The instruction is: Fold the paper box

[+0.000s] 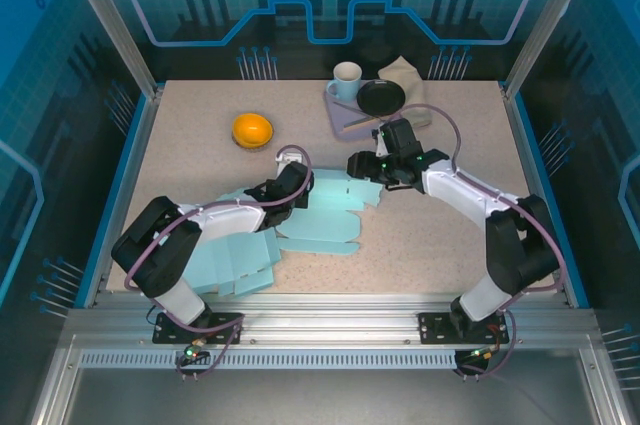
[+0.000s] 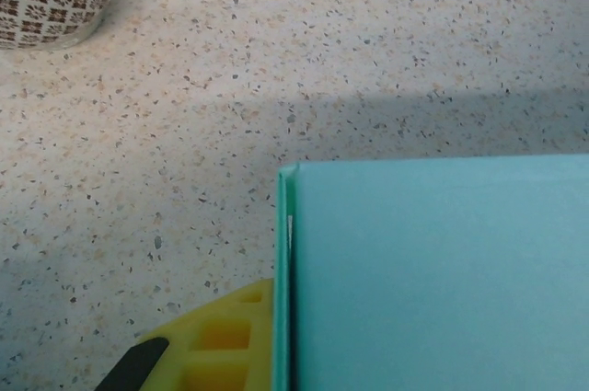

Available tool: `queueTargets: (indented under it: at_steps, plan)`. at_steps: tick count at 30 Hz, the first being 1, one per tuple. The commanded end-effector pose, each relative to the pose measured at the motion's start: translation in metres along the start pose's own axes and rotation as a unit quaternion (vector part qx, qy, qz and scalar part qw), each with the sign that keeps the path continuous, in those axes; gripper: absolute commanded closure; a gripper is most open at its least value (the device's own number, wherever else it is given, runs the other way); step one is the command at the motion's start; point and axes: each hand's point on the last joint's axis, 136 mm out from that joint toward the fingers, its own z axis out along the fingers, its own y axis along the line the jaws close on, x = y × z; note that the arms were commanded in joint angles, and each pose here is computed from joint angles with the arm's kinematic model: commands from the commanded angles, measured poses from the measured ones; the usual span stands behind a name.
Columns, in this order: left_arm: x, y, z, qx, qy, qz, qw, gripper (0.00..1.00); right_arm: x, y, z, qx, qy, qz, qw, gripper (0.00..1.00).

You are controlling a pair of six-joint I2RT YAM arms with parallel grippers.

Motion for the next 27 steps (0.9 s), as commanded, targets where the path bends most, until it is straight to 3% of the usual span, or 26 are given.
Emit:
queueTargets:
  at_steps: [1,5,9,14,20,27]
  plan:
    - [-0.012,-0.029,-0.008,0.076,-0.019,-0.015,0.997,0.92,0.015,-0.042,0.016,0.071,0.053,-0.042,0.995,0.36]
    - [-0.011,-0.02,-0.008,0.051,-0.017,-0.024,0.998,0.92,-0.004,-0.041,-0.004,0.09,0.031,-0.051,0.994,0.37]
    - [-0.011,-0.009,-0.006,0.014,-0.013,-0.032,0.999,0.92,-0.013,-0.02,-0.049,0.093,0.007,-0.044,0.995,0.36]
    - [-0.013,-0.004,-0.003,-0.011,-0.009,-0.037,0.999,0.92,0.0,0.007,-0.093,0.074,-0.02,-0.039,0.996,0.36]
    - [-0.015,-0.002,-0.002,-0.019,-0.01,-0.047,0.999,0.92,0.049,0.028,-0.068,-0.01,0.02,0.044,0.999,0.35]
    - [-0.014,-0.004,-0.004,-0.011,-0.005,-0.047,0.999,0.92,0.049,0.029,-0.026,-0.035,0.023,0.077,0.996,0.35]
